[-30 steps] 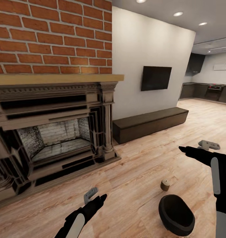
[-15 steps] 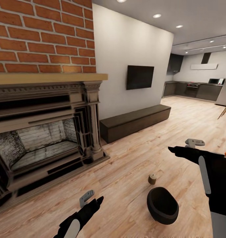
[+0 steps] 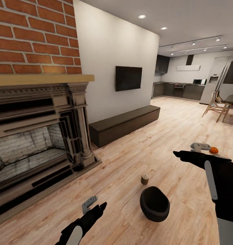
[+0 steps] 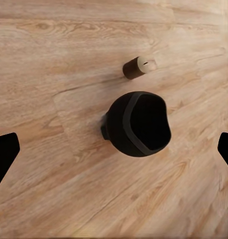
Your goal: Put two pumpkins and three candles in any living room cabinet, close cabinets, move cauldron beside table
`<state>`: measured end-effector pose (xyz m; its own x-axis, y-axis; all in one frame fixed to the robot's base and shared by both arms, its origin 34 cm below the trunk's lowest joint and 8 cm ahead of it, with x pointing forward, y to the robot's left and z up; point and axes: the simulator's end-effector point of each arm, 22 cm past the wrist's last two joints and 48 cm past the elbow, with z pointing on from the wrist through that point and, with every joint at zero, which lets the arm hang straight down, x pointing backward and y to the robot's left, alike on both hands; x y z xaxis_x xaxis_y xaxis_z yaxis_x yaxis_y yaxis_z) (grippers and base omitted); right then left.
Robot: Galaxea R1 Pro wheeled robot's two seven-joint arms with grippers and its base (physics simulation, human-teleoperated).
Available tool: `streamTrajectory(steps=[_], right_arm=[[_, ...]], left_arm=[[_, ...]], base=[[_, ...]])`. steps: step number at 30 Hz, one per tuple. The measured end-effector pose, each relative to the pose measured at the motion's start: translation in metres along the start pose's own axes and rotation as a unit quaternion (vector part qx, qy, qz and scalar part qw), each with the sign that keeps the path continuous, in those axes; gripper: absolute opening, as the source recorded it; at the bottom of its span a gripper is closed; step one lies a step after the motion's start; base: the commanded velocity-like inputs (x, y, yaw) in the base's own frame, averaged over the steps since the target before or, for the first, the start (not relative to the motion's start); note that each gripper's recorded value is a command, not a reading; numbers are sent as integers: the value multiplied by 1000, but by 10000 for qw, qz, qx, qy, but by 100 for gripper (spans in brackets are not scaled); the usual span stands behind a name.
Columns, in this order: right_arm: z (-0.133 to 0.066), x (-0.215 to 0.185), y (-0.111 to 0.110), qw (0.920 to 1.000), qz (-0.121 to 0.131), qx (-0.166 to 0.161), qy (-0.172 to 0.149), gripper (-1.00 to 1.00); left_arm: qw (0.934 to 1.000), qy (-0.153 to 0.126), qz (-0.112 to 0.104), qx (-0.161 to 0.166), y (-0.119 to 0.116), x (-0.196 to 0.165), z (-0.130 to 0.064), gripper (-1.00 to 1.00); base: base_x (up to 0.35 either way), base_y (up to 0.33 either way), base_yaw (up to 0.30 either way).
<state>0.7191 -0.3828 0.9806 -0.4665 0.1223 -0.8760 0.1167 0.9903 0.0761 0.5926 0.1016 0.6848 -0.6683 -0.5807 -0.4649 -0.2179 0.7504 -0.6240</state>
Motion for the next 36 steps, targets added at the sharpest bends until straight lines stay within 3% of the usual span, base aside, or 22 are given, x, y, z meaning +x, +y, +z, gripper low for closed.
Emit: streamTrajectory(steps=[36], right_arm=[[8,9,0,9999,-24,3,101,100]], left_arm=[[9999,97,-43,-89,9,8,4,100]], base=[[0,0,-273]])
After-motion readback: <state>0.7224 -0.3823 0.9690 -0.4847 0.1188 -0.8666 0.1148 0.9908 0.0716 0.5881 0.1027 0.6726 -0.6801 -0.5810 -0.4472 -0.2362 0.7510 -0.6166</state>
